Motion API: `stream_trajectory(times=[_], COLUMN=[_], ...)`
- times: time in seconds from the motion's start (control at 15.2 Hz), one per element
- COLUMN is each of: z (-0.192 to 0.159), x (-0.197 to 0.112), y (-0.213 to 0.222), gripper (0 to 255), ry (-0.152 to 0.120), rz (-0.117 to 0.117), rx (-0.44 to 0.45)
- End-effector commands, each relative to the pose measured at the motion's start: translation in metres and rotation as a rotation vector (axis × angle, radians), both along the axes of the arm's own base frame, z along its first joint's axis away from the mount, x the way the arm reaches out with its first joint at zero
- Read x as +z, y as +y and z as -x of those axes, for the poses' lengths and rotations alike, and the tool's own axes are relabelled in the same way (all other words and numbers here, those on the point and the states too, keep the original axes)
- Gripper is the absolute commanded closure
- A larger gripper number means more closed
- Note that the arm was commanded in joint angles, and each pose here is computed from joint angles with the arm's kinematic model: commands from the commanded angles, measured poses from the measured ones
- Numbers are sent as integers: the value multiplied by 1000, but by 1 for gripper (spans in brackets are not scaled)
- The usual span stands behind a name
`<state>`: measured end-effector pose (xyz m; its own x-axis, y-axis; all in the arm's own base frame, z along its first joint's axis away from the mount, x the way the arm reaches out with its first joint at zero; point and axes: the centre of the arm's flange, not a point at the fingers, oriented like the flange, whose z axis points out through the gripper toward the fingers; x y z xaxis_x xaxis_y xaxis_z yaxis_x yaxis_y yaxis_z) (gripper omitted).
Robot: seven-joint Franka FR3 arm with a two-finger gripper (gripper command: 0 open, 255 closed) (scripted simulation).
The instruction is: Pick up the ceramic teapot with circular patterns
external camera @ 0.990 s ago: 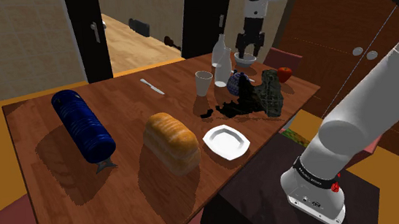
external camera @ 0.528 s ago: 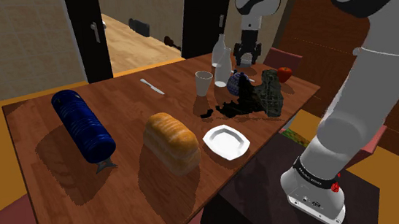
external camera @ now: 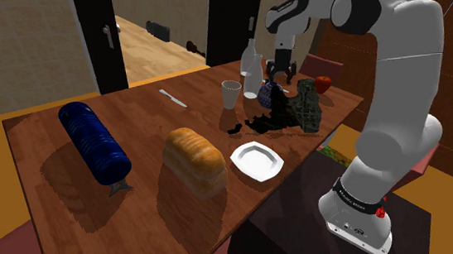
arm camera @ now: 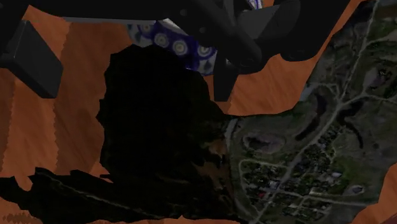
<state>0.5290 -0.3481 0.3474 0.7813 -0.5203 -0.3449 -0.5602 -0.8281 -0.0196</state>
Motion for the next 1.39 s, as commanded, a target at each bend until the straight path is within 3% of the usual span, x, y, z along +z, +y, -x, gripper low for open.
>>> stream_trajectory(times=[0.0,0.13,0.73,0.79,1.32], z=[-2,-3,-3,-2,-2], x=[-21,-40,-80,-81,-81], y=[-21,-40,-40,-41,-40], gripper=[0,0,0,255,255], ry=[23,43,43,43,43], rz=[-14,-26,-26,-26,-26], rx=[-45,-85,-85,-85,-85])
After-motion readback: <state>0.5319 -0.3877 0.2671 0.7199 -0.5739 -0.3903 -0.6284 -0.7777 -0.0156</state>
